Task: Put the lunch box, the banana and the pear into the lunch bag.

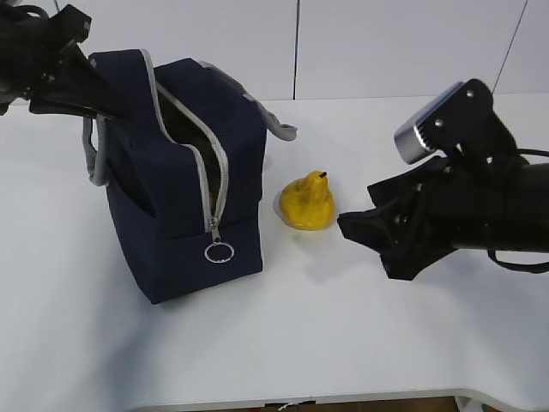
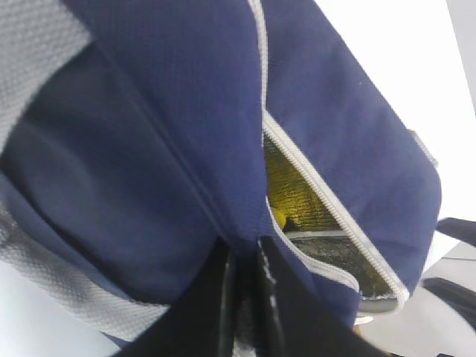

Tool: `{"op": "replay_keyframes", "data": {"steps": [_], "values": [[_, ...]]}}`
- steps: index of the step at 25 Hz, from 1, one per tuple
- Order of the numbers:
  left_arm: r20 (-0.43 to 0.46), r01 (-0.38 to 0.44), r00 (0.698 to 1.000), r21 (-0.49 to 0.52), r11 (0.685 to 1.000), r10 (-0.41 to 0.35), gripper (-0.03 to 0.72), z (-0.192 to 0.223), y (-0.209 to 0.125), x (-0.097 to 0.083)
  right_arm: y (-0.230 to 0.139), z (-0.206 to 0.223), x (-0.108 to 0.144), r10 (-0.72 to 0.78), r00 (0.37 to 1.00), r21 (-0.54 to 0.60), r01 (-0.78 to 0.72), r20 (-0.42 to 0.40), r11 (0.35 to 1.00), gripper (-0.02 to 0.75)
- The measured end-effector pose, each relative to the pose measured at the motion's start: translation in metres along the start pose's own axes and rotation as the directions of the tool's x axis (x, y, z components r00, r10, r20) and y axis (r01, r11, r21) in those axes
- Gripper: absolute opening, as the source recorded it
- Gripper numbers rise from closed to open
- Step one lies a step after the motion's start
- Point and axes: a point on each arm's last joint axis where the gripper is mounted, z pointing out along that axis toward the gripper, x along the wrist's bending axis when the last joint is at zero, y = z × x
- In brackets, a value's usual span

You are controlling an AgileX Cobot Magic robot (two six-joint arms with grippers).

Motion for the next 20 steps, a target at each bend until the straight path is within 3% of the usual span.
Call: {"op": "replay_keyframes", "data": {"steps": [8,20], "values": [[0.000,0.000,1.000,0.000,1.000,0.000,-0.003,0.000,0.000,0.000,-0.024,0.026,-0.003,-0.023,0.999,0.107,0.026,-0.031,0.994,0.477],[0.000,-0.002,1.000,0.000,1.000,0.002,-0.003,0.000,0.000,0.000,-0.011,0.054,-0.025,-0.042,0.998,0.128,0.037,0.035,0.991,0.477]]}}
